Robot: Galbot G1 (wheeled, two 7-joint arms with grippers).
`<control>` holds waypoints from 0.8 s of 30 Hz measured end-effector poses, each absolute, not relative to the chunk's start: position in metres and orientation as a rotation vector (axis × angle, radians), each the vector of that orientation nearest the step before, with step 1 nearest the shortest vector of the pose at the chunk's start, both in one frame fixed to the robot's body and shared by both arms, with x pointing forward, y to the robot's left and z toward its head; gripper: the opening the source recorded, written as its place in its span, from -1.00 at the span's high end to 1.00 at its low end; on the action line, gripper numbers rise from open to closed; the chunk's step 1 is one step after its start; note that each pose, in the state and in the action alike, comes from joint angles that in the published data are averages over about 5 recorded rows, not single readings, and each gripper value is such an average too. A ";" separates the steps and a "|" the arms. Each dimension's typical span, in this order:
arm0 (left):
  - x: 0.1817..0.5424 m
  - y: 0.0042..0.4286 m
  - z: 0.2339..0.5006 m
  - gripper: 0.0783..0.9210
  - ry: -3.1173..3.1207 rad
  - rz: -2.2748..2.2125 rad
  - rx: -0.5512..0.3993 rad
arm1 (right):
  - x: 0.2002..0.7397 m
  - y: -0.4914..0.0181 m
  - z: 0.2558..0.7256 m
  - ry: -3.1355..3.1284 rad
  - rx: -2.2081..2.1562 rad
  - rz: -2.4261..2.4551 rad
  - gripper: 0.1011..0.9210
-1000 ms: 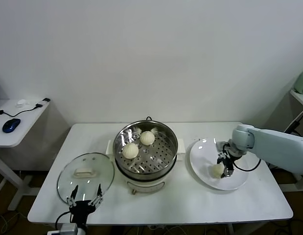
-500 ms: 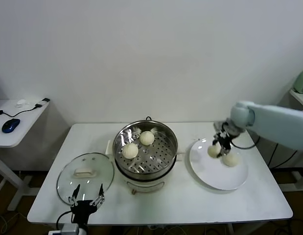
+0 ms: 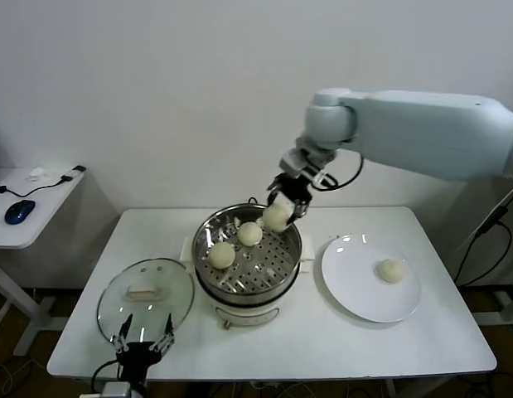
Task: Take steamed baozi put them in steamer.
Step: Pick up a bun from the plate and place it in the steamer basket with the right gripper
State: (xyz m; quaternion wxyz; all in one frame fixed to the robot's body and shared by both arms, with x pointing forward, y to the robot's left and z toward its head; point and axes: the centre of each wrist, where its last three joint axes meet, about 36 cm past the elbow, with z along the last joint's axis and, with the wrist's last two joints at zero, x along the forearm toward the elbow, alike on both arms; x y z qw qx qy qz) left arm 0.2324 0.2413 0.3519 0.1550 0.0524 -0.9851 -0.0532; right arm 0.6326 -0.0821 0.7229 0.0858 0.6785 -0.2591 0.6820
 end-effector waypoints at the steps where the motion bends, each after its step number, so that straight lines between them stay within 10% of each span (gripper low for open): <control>1: 0.232 0.241 0.352 -0.77 -2.822 -0.153 0.151 | 0.630 -0.075 0.717 -0.717 2.056 2.055 -0.24; 24: 0.229 0.239 0.350 -0.77 -2.813 -0.138 0.165 | 0.611 -0.013 0.603 -0.211 2.349 2.199 -0.27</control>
